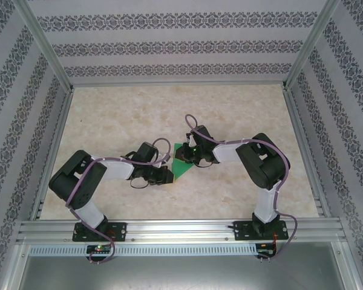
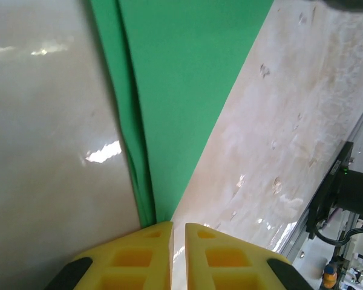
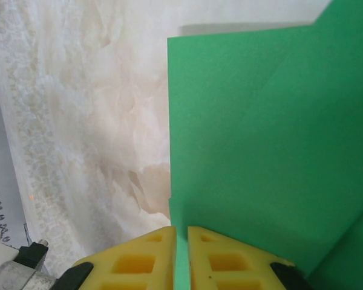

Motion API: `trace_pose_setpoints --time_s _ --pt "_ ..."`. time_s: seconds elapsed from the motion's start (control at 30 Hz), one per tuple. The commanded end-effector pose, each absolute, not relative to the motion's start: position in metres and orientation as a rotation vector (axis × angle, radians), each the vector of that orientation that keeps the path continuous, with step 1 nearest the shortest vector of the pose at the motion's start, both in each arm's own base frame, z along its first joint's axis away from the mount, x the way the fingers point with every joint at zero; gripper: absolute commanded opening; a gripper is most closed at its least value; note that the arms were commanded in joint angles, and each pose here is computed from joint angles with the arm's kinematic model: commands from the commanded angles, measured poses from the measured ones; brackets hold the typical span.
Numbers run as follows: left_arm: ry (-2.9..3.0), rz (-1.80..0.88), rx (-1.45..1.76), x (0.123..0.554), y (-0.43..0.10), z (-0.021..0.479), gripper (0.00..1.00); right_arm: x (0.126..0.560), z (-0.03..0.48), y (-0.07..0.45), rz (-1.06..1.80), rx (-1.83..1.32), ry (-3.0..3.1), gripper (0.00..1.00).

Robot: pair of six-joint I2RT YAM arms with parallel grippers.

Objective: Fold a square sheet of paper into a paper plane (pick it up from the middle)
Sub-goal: Fourth fold the wing at the center of the table.

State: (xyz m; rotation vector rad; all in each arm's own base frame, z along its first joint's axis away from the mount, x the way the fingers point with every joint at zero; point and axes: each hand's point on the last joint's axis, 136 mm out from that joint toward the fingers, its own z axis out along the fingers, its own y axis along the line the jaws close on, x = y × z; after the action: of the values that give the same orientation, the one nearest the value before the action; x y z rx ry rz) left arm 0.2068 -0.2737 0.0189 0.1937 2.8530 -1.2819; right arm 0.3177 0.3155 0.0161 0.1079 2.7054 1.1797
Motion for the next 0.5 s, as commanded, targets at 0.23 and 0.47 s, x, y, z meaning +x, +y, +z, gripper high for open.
trace_pose_setpoints --time_s 0.23,0.47 --pt "2.921 -1.165 0.133 0.178 -0.247 0.018 0.12 0.304 -0.028 0.298 0.998 0.147 2.831 0.14" --pt "2.675 -1.214 0.155 0.225 -0.269 0.081 0.13 0.304 -0.029 0.3 1.002 0.157 2.826 0.14"
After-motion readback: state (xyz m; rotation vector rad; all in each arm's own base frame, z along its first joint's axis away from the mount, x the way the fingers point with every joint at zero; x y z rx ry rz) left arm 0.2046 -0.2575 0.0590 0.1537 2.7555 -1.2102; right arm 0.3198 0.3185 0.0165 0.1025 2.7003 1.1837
